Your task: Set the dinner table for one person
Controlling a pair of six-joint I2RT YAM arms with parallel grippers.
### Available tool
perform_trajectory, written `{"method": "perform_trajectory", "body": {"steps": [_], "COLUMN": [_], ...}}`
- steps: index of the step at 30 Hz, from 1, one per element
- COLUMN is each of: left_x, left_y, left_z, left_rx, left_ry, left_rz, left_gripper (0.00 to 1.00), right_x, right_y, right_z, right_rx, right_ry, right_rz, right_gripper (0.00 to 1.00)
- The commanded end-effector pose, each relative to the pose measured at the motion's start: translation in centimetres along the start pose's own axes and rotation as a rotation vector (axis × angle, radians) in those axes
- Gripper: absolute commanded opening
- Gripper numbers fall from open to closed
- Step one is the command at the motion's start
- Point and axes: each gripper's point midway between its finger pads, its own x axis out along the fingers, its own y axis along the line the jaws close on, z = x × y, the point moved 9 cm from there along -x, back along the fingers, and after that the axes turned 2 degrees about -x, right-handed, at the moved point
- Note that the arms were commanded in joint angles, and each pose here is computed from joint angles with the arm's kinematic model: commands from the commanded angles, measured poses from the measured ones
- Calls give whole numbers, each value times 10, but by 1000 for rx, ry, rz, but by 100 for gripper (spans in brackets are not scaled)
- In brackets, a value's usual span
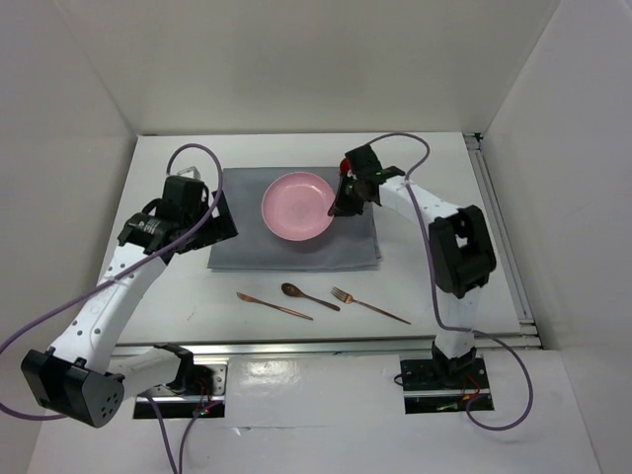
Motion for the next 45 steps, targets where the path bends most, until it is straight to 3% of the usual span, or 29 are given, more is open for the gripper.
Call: {"method": "perform_trajectory", "body": {"steps": [1, 10, 11, 14, 16, 17, 21, 25, 27, 28, 30, 32, 34, 35, 40, 45], "left_x": [0, -3, -4, -2, -2, -1, 8, 20, 26, 31, 39, 43, 46, 50, 71, 78], "left_y": [3, 6, 6, 7, 7, 8, 15, 14, 11, 11, 2, -10, -24, -30, -61, -85], "left_z": [-6, -8, -10, -13, -13, -15, -28, -58, -75, -90, -105, -120, -130, -130, -150, -167], "left_rx": [20, 23, 23, 24, 33, 34, 38, 24, -29, -36, -147, -251, -263, -318, -331, -359], "left_ry": [31, 47, 55, 71, 71, 78, 125, 201, 245, 284, 356, 419, 451, 429, 506, 497], "left_rz": [-2, -8, -17, -23, -24, -19, 38, 82, 106, 102, 81, 115, 129, 161, 195, 292], "left_gripper": [100, 100, 100, 100, 100, 100, 97, 89, 82, 72, 66, 68, 68, 68, 69, 69], "right_x": [9, 64, 69, 69, 64, 60, 28, -36, -54, -72, -88, -109, -127, -132, -152, -158], "right_y": [29, 21, 22, 23, 29, 33, 48, 59, 54, 47, 36, 24, 11, 10, 0, -7], "right_z": [21, 13, 9, 5, 4, 5, 1, 1, -4, -11, -15, -22, -23, -24, -22, -22], "right_rx": [12, 65, 73, 64, 54, 45, 15, -40, -57, -68, -68, -65, -40, -52, -47, -64], "right_ry": [-41, 15, 17, 16, 4, -17, -83, -202, -241, -254, -284, -313, -343, -350, -375, -372], "right_rz": [77, -4, -30, -48, -53, -60, -59, -62, -92, -98, -115, -115, -119, -114, -117, -119], "right_gripper": [0, 3, 10, 47, 61, 63, 63, 64, 64, 64, 64, 64, 64, 64, 64, 64]}}
